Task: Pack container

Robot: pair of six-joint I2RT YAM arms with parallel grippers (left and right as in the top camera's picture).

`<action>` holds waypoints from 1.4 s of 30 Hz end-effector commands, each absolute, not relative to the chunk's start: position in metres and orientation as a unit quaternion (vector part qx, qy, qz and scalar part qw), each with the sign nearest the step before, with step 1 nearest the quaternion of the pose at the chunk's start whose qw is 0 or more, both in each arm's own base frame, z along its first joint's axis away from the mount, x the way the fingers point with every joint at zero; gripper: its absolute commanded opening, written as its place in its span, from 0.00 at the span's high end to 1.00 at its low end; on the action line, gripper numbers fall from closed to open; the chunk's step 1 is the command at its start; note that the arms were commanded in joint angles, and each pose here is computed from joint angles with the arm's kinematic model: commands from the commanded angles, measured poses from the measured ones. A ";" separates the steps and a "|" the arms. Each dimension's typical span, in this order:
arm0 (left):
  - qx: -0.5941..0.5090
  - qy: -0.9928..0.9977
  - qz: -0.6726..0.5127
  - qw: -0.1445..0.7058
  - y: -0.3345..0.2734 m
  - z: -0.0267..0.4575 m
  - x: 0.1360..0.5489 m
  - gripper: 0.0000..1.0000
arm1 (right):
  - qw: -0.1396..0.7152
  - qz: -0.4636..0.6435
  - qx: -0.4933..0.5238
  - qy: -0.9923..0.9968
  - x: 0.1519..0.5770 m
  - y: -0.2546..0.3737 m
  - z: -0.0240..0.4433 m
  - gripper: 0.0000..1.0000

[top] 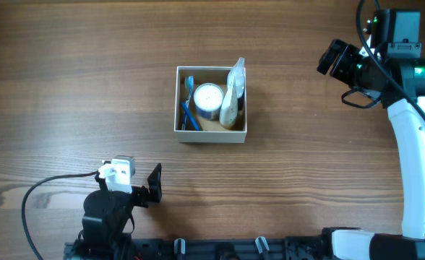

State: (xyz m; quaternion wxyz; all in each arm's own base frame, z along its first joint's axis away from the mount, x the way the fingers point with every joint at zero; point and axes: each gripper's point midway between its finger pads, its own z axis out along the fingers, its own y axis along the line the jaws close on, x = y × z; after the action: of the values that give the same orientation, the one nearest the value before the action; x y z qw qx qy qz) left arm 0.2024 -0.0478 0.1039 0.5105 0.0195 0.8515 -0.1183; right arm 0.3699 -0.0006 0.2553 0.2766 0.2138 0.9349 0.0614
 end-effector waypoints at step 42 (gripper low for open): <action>0.028 0.850 -0.118 0.513 -0.049 0.103 0.203 0.00 | 0.525 0.022 0.111 0.844 0.223 -0.014 0.183 0.00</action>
State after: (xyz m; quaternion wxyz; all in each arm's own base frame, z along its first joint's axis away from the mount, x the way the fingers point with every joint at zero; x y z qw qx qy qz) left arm 0.2023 -0.0479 0.1032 0.5102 0.0197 0.8517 -0.1183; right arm 0.2302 -0.0235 0.1967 0.5153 0.1294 0.8472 -0.0021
